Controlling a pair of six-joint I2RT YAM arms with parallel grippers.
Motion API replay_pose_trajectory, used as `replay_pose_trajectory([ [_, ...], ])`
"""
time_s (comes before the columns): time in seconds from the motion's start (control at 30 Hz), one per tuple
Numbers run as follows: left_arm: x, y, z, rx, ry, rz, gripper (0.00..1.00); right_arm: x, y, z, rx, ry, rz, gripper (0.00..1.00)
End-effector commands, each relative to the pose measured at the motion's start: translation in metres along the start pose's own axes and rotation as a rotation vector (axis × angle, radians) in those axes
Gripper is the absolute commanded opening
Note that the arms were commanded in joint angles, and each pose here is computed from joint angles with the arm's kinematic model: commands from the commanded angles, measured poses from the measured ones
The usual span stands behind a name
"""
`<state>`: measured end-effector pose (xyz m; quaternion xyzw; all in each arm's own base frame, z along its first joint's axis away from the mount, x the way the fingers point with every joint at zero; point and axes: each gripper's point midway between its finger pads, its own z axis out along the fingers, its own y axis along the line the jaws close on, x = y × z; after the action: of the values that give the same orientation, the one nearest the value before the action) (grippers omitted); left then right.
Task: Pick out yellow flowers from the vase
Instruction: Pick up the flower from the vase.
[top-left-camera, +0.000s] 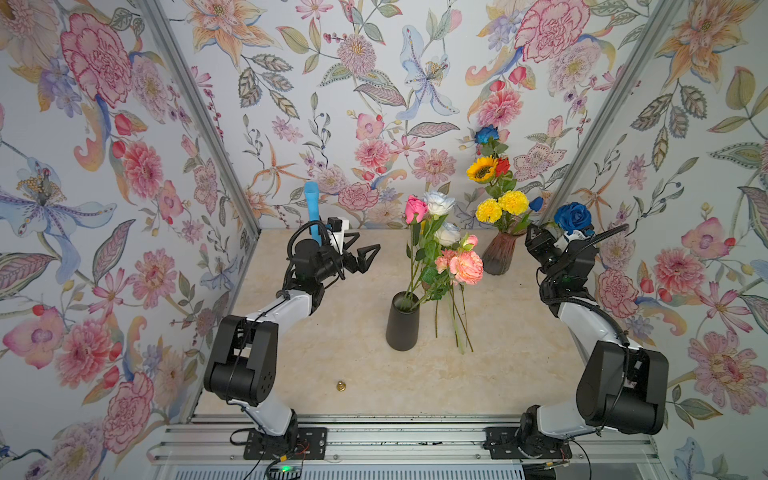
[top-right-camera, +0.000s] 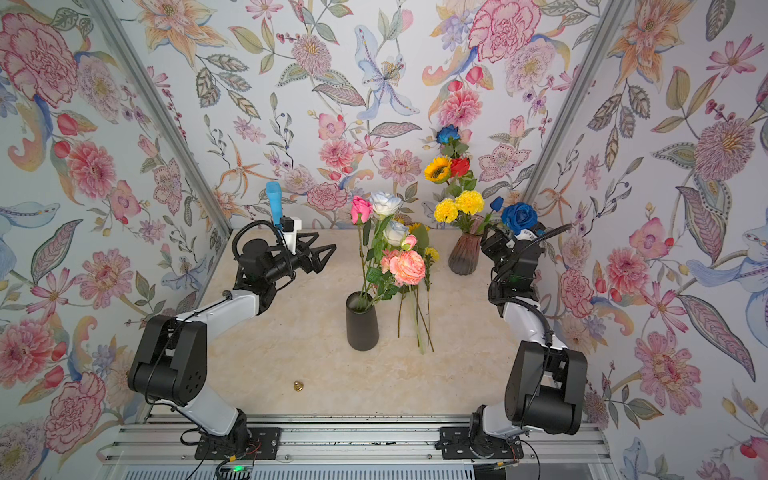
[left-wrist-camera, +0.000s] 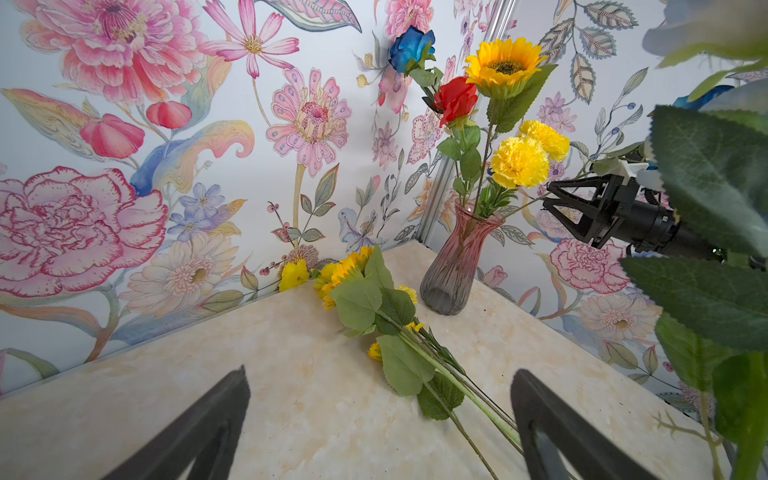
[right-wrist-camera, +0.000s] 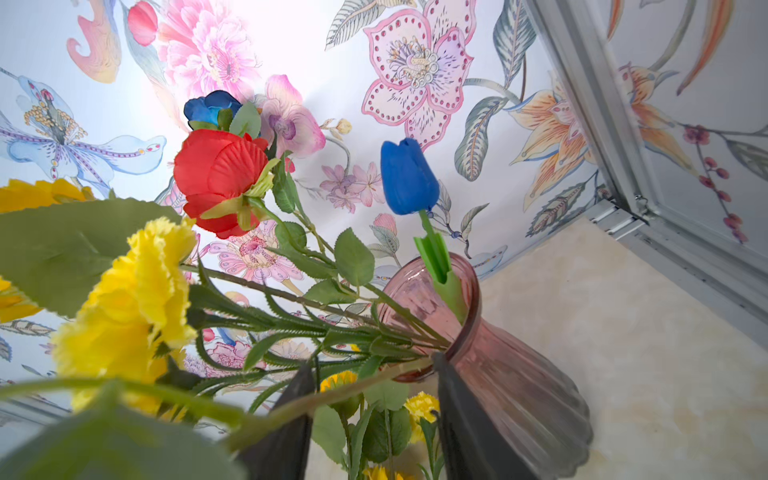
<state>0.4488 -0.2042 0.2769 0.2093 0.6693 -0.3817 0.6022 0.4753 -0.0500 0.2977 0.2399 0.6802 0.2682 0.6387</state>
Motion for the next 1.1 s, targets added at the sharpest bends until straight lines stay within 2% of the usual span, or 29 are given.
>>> replay_pose_trajectory([
  [0.0,0.001,0.0,-0.003,0.021,-0.011,-0.006,1.0,-0.027,0.015,-0.009,-0.043,-0.053,0.032,0.49],
  [0.1,0.001,-0.001,-0.003,0.025,-0.014,-0.012,1.0,-0.022,0.015,-0.015,-0.05,-0.028,0.042,0.49],
  [0.23,0.001,-0.001,-0.003,0.028,-0.016,-0.017,1.0,-0.014,0.01,-0.023,-0.03,-0.014,0.028,0.54],
  [0.37,0.001,-0.002,-0.002,0.037,-0.019,-0.022,1.0,0.002,0.013,-0.019,-0.044,0.07,0.023,0.63],
  [0.47,0.0,-0.002,-0.001,0.038,-0.022,-0.025,1.0,0.021,0.007,-0.018,-0.008,0.121,0.019,0.64],
  [0.7,0.003,-0.001,0.0,0.044,-0.022,-0.034,1.0,0.053,-0.001,-0.028,0.037,0.181,-0.024,0.52],
  [1.07,0.003,-0.002,-0.001,0.05,-0.028,-0.04,1.0,0.084,0.013,-0.039,0.018,0.259,-0.052,0.49],
])
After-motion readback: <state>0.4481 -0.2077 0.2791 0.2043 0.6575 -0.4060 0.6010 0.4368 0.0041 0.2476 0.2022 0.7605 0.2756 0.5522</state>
